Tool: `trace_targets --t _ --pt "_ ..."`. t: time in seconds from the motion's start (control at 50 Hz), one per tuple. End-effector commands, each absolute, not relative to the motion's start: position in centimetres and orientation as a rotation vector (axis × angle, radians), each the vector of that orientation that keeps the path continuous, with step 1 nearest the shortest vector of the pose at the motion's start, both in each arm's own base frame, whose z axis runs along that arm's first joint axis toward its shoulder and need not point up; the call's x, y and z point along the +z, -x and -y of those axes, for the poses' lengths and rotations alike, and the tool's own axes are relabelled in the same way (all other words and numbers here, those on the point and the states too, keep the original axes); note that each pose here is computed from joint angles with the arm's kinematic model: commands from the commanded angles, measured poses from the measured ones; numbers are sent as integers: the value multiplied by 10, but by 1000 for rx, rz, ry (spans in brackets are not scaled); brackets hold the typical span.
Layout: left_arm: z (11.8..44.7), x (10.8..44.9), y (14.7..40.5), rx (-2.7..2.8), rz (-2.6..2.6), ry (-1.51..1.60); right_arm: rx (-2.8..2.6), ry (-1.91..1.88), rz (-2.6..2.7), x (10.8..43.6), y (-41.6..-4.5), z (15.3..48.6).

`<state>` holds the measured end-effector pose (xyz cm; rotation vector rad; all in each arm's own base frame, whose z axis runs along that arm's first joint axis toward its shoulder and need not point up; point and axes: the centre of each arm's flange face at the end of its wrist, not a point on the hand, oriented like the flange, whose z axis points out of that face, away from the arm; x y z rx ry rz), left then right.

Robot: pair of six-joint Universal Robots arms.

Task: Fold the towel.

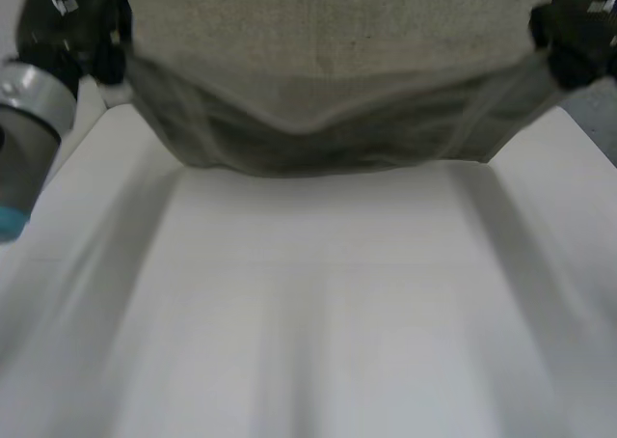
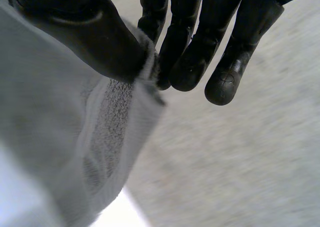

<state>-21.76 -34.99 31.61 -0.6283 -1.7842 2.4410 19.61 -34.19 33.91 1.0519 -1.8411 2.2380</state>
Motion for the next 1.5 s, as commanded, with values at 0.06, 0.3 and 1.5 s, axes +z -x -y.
trace_targets --t 0.06,0.3,1.5 --pt "309 249 197 2174 2056 714 1987 -1177 2012 293 -179 310" --pt "249 252 162 2203 2045 762 1941 -1165 2042 300 -137 260" --pt "391 122 243 2111 2254 1019 1699 -1183 2119 158 -200 403"
